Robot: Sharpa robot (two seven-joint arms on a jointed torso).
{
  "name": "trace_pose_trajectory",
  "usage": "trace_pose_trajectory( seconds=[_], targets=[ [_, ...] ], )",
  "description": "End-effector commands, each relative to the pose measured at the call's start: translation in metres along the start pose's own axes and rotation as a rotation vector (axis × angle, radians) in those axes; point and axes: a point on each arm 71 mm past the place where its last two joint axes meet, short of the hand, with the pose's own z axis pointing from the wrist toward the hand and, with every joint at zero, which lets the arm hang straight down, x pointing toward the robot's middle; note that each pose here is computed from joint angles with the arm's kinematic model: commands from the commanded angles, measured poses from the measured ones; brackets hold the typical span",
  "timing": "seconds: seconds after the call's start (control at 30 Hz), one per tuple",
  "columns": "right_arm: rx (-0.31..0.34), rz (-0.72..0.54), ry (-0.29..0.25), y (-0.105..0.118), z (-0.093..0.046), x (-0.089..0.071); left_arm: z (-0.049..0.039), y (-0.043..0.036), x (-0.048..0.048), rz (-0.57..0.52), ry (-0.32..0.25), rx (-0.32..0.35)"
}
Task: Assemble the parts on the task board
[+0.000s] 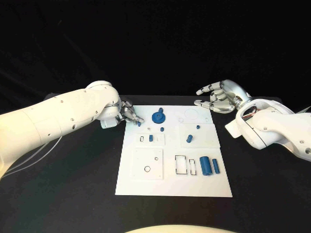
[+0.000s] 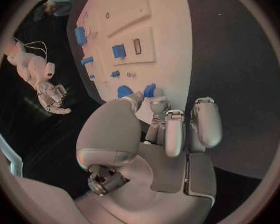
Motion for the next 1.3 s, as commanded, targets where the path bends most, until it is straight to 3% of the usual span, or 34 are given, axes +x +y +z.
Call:
trace_pose_trajectory(
  seconds=[0.03, 0.93, 1.3],
  targets=[
    [-0.015, -0.002, 0.014, 0.001, 0.000, 0.001, 0.0003, -0.0025, 0.0029, -0.006, 0.030, 0.017],
    [-0.012, -0.003, 0.014, 0.001, 0.000, 0.002, -0.0013, 0.0001, 0.0042, -0.074, 0.054, 0.032],
    [-0.009, -0.004, 0.012, -0.001, 0.000, 0.001, -0.0100, 0.0060, 0.0061, -0.140, 0.074, 0.060]
  ],
)
